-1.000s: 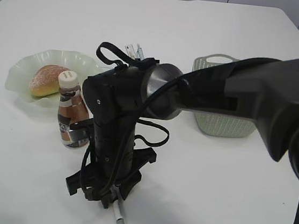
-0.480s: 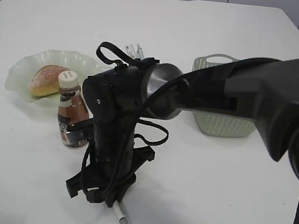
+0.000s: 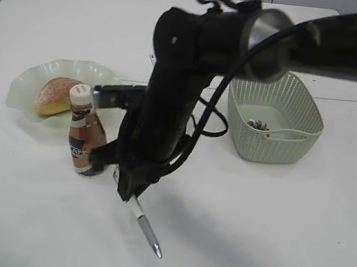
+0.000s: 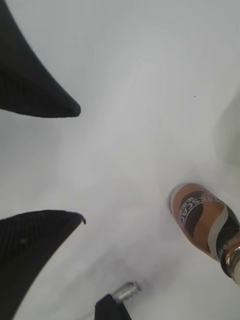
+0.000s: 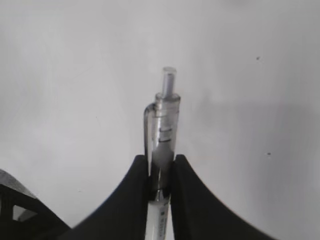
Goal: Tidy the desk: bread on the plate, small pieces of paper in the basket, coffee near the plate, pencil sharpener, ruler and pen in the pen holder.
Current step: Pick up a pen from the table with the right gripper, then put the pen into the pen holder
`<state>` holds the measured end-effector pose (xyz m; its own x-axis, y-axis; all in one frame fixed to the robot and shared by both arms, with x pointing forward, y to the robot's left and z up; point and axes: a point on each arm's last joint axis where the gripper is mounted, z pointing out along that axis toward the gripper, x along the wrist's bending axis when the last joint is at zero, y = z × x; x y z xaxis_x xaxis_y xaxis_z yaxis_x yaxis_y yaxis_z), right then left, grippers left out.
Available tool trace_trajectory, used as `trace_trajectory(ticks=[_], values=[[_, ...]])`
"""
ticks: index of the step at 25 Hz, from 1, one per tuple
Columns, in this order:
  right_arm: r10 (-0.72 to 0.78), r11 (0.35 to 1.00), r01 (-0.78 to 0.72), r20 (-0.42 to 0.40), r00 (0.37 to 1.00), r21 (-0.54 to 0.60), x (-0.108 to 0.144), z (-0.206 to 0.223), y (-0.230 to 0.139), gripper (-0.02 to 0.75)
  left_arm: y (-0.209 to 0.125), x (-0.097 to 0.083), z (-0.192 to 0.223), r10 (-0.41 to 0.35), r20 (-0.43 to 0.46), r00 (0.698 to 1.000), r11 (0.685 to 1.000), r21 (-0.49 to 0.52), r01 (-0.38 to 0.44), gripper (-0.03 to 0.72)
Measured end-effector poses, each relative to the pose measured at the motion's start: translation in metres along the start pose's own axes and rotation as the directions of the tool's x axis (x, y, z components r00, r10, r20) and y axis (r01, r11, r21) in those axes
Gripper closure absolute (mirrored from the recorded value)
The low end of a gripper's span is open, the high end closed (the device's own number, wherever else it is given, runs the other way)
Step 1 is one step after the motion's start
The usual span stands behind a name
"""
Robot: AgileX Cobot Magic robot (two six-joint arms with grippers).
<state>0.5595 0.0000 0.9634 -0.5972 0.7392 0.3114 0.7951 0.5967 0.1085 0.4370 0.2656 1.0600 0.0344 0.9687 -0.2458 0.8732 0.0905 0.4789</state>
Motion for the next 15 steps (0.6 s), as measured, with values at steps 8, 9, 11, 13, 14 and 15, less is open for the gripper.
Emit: trace_trajectory(ticks=[8, 9, 11, 13, 14, 15], values=[[0.041, 0.979, -0.081, -0.209, 0.977, -0.189, -0.057, -0.075, 0.0, 0.666, 0.0, 0.0, 0.0, 0.0, 0.0, 1.0, 1.0, 0.0, 0.0, 0.255], [0.05, 0.97, -0.104, -0.235, 0.971, -0.22, -0.068, -0.084, -0.001, 0.666, 0.0, 0.0, 0.0, 0.0, 0.0, 1.0, 1.0, 0.0, 0.0, 0.255], [0.049, 0.947, -0.14, -0.301, 0.952, -0.288, -0.087, -0.099, -0.002, 0.667, 0.0, 0.0, 0.0, 0.0, 0.0, 1.0, 1.0, 0.0, 0.0, 0.255], [0.039, 0.916, -0.175, -0.355, 0.934, -0.36, -0.109, -0.112, -0.003, 0.667, 0.0, 0.0, 0.0, 0.0, 0.0, 1.0, 1.0, 0.0, 0.0, 0.255], [0.021, 0.896, -0.184, -0.376, 0.927, -0.405, -0.117, -0.119, -0.003, 0.667, 0.0, 0.0, 0.0, 0.0, 0.0, 1.0, 1.0, 0.0, 0.0, 0.255], [0.003, 0.87, -0.194, -0.388, 0.922, -0.454, -0.126, -0.125, -0.003, 0.667, 0.0, 0.0, 0.0, 0.0, 0.0, 1.0, 1.0, 0.0, 0.0, 0.255]])
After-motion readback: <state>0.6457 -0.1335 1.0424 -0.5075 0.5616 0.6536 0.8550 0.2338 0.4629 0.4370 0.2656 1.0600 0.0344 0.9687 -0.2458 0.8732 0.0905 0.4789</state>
